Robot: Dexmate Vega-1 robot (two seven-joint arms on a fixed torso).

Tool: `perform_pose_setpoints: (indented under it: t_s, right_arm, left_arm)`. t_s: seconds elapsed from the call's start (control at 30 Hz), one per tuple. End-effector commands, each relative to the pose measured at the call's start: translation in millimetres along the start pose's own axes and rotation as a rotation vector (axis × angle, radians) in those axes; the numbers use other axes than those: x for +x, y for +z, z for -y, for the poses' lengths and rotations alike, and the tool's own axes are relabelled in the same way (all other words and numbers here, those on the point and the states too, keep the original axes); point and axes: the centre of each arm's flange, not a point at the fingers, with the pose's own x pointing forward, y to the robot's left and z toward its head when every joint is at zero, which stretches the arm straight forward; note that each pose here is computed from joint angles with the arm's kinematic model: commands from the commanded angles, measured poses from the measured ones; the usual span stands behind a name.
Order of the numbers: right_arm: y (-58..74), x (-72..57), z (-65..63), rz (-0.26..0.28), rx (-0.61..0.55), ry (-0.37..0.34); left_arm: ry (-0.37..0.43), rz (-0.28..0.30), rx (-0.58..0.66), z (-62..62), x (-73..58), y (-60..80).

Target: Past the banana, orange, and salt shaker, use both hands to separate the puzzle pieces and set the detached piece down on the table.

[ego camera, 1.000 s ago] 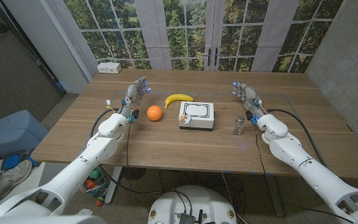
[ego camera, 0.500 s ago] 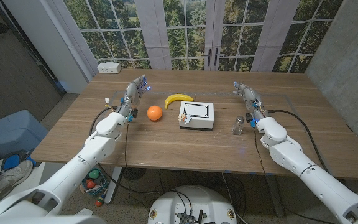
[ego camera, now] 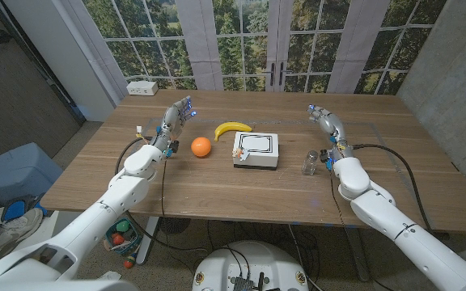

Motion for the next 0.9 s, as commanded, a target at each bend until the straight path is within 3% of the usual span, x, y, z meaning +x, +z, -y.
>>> perform_pose_setpoints:
  t_s: [0.03,0.9]
  right_arm:
    - [21.6,-19.7,-2.4,0.075,-0.178,-0.069]
    - [45.5,-58.5,-10.6,0.097,-0.408,-0.105]
  left_arm:
    - [-0.008,-0.004,0.015,1.2,-2.1,0.6]
    - [-0.060,0.002,0.035,7.4,8.4,4.0]
